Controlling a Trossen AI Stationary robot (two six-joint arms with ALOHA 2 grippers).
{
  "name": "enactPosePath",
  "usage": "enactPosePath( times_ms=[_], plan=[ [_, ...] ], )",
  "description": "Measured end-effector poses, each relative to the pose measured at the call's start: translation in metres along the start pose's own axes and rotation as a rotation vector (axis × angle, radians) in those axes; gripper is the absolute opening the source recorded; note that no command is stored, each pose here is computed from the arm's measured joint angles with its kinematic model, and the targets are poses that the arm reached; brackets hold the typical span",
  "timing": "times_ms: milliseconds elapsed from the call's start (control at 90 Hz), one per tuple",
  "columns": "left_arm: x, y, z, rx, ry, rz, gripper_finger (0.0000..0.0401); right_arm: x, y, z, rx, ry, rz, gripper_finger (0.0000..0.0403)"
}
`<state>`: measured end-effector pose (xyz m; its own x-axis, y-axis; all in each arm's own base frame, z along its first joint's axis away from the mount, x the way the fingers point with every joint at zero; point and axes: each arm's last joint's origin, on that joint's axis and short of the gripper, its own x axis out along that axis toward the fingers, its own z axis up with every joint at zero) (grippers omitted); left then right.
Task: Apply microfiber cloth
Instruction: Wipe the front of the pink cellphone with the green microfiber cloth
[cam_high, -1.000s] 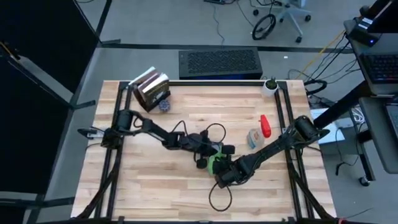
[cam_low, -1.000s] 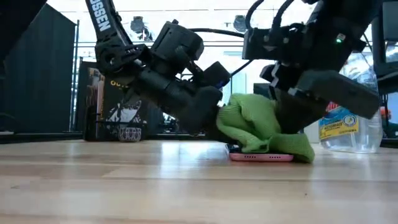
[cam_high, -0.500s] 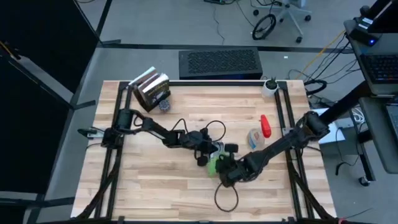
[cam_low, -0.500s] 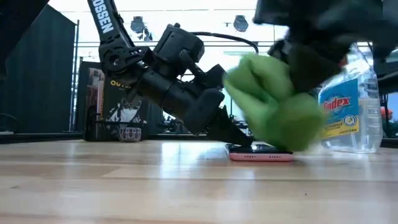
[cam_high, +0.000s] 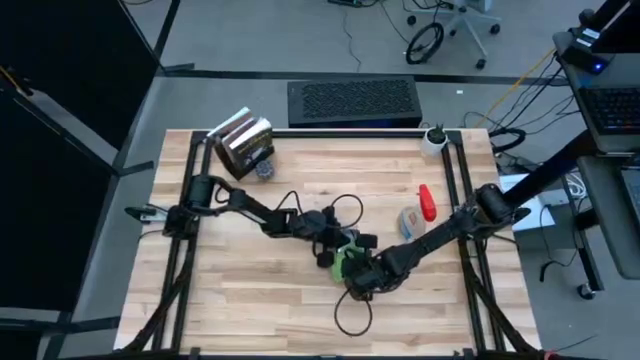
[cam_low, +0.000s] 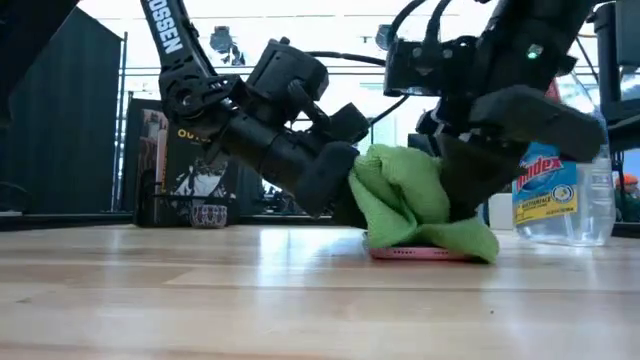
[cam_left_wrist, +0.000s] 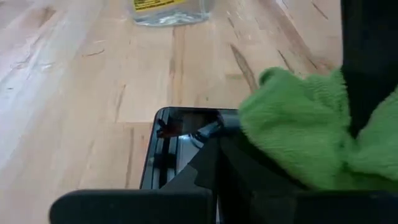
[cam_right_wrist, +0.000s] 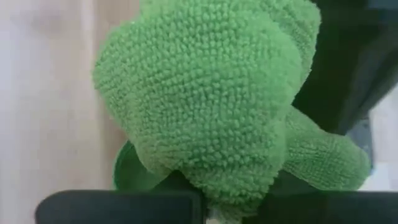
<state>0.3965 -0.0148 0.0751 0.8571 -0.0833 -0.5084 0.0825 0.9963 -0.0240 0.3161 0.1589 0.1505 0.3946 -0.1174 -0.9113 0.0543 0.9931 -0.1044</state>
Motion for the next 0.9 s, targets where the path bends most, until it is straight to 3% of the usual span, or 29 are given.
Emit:
enactPosePath(
  times_ms=[100, 233, 344, 467, 589, 756, 900],
  plan=[
    [0.000, 0.000, 0.000, -0.001, 0.000, -0.001, 0.0000, -0.014, 0.000, 0.000, -0.009, -0.002, 0.038, 0.0032],
    [0.000, 0.000, 0.000, -0.001, 0.000, -0.001, 0.0000, -0.019, -0.012, 0.003, 0.020, -0.056, -0.099, 0.0032],
    [0.000, 0.000, 0.000, 0.000, 0.000, -0.001, 0.0000, -0.005, -0.018, 0.007, 0.054, -0.053, -0.121, 0.0032],
    [0.000, 0.000, 0.000, 0.001, 0.000, 0.000, 0.0000, 0.013, -0.015, 0.008, 0.068, -0.041, -0.104, 0.0032],
    [0.000, 0.000, 0.000, 0.000, 0.000, 0.000, 0.0000, 0.012, -0.006, 0.007, 0.047, -0.033, -0.026, 0.0032],
    [0.000, 0.000, 0.000, -0.001, 0.000, 0.000, 0.0000, -0.022, 0.003, -0.004, -0.020, 0.055, 0.138, 0.0032],
    [0.000, 0.000, 0.000, -0.001, 0.000, 0.001, 0.0000, -0.074, -0.011, -0.017, 0.032, 0.057, 0.059, 0.0032]
  ],
)
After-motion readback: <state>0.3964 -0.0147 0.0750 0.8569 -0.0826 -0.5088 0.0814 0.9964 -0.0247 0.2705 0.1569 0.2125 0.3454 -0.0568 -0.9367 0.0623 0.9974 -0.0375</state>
